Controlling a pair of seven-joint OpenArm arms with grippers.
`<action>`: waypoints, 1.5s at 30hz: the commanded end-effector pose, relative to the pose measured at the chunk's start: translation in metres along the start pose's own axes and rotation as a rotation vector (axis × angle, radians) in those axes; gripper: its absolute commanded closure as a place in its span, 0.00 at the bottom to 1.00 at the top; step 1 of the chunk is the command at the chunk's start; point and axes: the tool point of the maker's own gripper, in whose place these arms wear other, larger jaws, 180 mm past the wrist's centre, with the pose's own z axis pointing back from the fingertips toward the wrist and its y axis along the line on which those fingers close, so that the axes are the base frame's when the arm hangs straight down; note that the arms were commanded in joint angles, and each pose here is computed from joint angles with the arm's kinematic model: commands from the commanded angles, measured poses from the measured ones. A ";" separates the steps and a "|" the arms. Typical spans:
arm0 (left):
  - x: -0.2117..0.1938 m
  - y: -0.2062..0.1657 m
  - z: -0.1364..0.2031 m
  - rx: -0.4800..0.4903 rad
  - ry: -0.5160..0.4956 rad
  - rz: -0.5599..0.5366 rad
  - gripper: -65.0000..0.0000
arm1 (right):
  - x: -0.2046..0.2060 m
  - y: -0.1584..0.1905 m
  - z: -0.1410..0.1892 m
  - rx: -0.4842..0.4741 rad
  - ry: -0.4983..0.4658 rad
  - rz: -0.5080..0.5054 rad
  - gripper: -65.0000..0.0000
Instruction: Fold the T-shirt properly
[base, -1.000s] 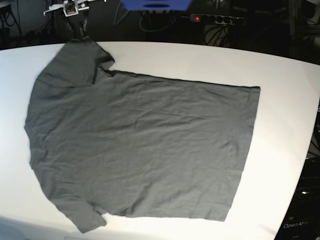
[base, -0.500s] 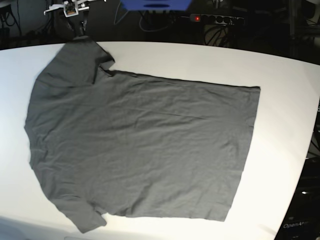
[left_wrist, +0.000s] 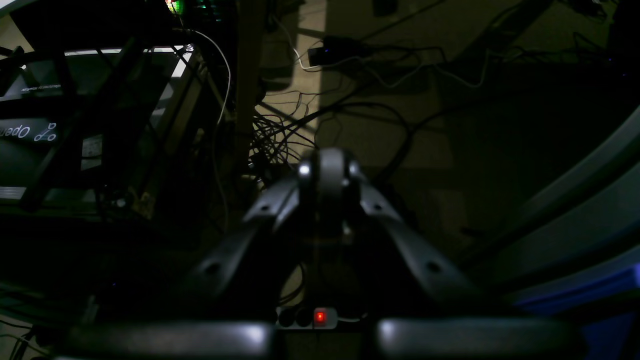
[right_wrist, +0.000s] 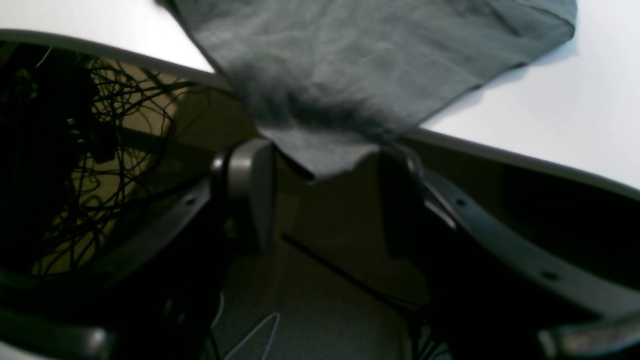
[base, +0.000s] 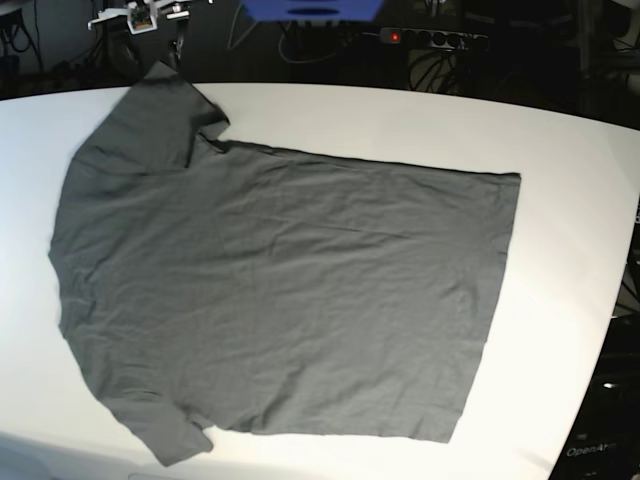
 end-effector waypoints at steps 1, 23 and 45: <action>0.003 0.002 0.010 0.003 -0.009 -0.009 0.98 | 0.006 -0.003 0.004 -0.007 -0.029 0.005 0.49; 0.003 0.002 0.010 0.003 -0.010 -0.009 0.98 | 0.008 -0.005 -0.002 -0.007 -0.039 0.008 0.94; 0.024 0.001 0.043 0.001 -0.025 -0.002 0.96 | 0.008 -0.003 -0.002 0.002 -0.038 0.013 0.99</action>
